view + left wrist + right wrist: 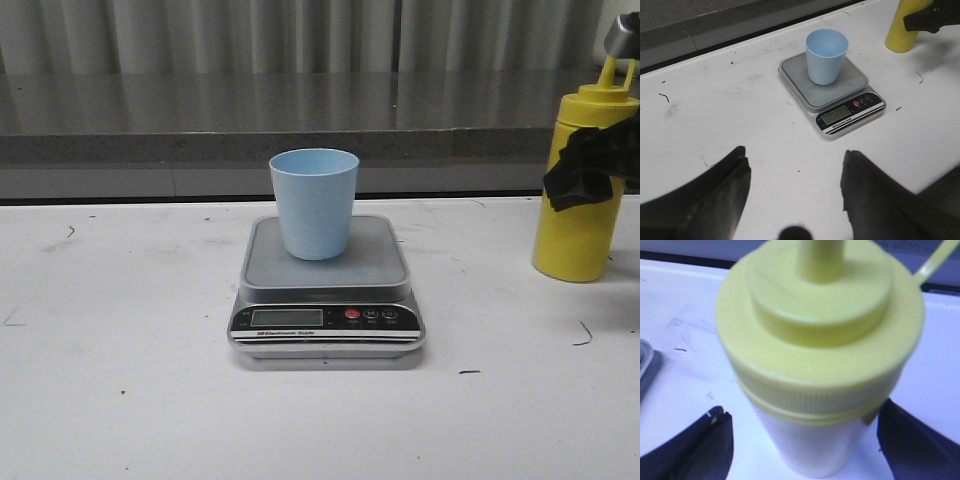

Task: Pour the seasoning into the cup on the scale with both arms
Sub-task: 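Open the right gripper and lift it off the bottle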

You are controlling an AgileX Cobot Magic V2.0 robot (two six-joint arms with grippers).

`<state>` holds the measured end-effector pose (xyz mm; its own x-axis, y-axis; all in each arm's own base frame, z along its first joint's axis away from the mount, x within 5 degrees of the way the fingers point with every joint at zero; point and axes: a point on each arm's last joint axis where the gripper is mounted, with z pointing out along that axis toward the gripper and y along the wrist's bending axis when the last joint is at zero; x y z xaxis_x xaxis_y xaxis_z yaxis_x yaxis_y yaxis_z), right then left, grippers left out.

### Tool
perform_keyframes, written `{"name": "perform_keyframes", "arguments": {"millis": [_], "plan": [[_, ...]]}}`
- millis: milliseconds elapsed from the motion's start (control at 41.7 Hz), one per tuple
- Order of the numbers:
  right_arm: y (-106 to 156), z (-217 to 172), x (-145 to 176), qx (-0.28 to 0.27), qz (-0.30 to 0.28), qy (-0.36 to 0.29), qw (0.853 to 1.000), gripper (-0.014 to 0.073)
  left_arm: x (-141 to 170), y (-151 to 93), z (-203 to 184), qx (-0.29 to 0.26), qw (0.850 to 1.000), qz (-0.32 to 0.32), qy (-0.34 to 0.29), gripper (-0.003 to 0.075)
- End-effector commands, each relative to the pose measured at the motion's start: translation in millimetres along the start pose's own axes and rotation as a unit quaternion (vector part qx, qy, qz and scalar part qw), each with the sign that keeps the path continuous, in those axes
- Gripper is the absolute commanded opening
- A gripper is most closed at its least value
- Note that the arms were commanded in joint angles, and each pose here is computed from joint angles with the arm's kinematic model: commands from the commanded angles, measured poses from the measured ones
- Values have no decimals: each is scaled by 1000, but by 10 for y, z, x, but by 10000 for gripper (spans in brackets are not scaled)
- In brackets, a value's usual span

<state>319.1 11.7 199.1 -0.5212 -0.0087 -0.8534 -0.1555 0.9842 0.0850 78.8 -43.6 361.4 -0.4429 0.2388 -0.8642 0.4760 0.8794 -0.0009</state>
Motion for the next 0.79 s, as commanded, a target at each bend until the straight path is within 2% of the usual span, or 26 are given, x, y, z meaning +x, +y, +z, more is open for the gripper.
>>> {"name": "perform_keyframes", "arguments": {"millis": [0,144,336,360,408,480,528,767], "plan": [[89,-239,-214,2,22,-20,1000,605,-120,-12,-53,7,999,-3,-45,400],[189,-464,-318,18,27,-22,999,605,-120,-12,-53,7,999,-3,-45,400],[349,-713,-457,-33,64,-54,996,605,-120,-12,-53,7,999,-3,-45,400],[359,-736,-460,-36,54,-52,997,605,-120,-12,-53,7,999,-3,-45,400],[369,-756,-451,-39,55,-44,997,605,-120,-12,-53,7,999,-3,-45,400],[390,-779,-413,-47,25,-21,998,605,-120,-12,-53,7,999,-3,-45,400],[398,-783,-383,-57,41,-14,997,605,-120,-12,-53,7,999,-3,-45,400],[412,-848,-282,-70,33,-4,997,605,-120,-12,-53,7,999,-3,-45,400]]}}
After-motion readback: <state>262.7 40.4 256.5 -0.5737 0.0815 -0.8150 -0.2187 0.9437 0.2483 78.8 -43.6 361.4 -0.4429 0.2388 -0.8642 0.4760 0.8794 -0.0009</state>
